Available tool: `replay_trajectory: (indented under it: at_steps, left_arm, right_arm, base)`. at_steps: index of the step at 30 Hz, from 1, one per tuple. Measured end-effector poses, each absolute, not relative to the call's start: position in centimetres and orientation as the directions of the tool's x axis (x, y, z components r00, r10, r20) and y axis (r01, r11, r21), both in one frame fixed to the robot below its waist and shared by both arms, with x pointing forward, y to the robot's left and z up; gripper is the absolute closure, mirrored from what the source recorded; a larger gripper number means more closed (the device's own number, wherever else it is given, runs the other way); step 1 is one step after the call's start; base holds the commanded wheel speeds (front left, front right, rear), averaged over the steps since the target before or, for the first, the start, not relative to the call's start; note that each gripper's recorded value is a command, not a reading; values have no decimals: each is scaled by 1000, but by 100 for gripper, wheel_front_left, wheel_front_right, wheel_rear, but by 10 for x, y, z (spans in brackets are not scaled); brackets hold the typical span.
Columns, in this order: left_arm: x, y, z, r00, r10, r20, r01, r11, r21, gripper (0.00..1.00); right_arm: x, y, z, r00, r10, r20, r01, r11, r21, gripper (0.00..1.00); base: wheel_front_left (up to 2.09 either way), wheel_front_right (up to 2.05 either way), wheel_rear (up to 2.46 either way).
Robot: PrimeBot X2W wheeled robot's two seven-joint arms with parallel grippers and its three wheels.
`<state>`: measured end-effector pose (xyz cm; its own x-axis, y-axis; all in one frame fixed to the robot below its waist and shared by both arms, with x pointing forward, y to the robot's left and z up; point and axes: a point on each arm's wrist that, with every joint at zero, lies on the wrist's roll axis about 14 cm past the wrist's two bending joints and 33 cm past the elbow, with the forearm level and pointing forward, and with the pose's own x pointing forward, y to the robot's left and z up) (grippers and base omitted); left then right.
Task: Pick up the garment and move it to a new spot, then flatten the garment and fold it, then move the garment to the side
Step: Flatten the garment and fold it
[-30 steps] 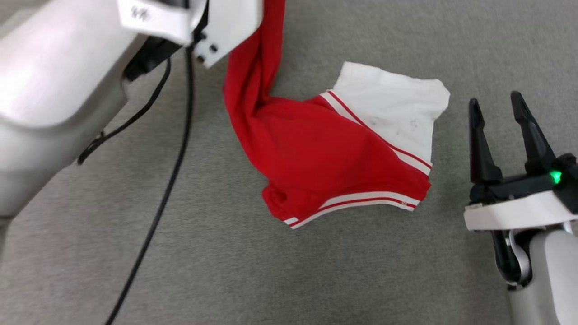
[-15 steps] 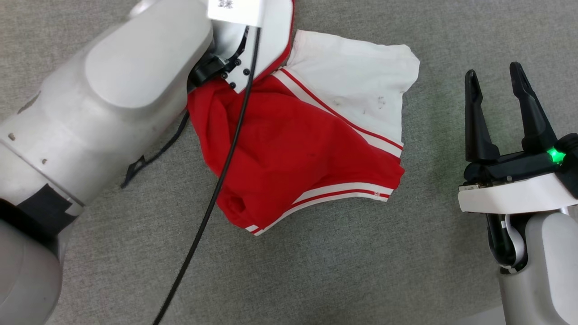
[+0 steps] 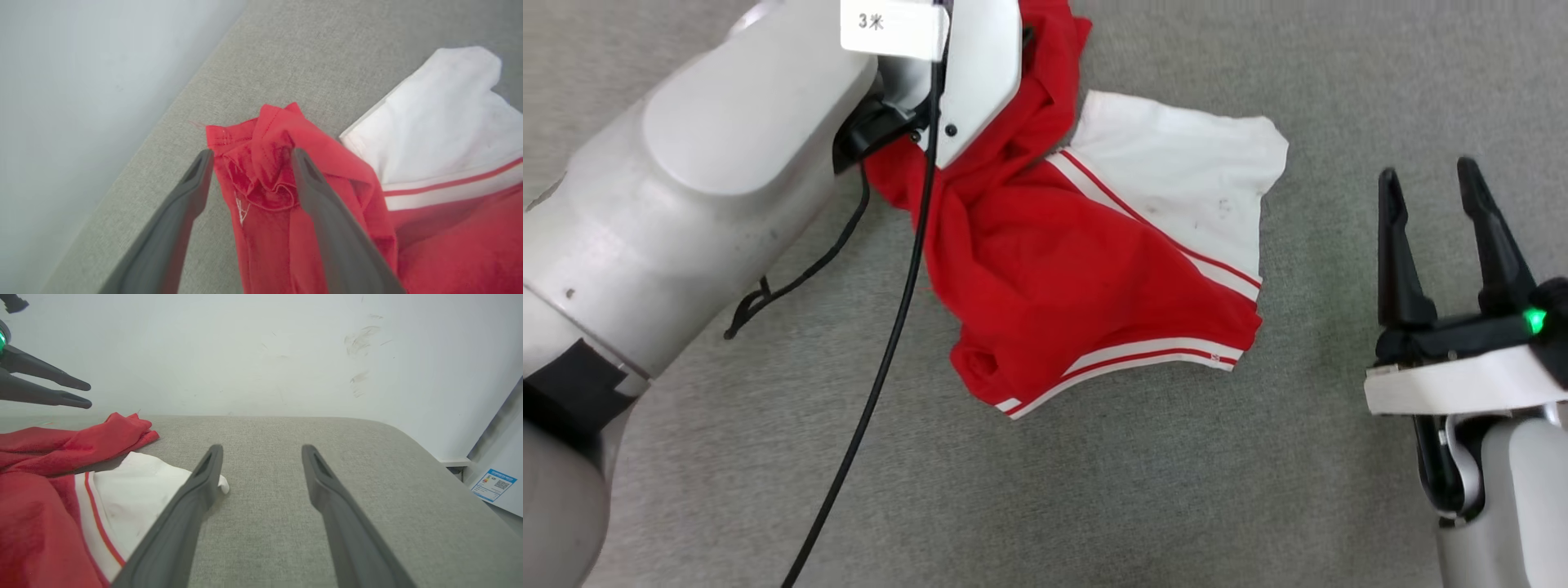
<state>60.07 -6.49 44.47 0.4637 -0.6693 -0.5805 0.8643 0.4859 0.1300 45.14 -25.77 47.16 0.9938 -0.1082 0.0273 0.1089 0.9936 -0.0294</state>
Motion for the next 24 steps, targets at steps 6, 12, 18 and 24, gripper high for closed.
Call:
replay_trajectory:
  at_steps: [6,12,18,24]
  left_arm:
    - [575,-39,488,483,-681,-551,856,500,134,0]
    - [518,-20,505,399,-669,-627,888,451,84,0]
    - [461,-12,512,294,-651,-700,928,369,47,0]
    - [415,-17,496,157,-636,-755,959,281,-38,0]
  right_arm:
    - [434,-254,483,994,-102,43,103,995,-13,0]
    - [432,-240,498,995,-56,83,56,998,1,0]
    - [434,-227,515,991,-19,130,18,1000,14,0]
    - [432,-226,519,990,-15,138,13,1000,17,0]
  base:
    - [0,0,0]
    - [0,0,0]
    - [0,0,0]
    - [0,0,0]
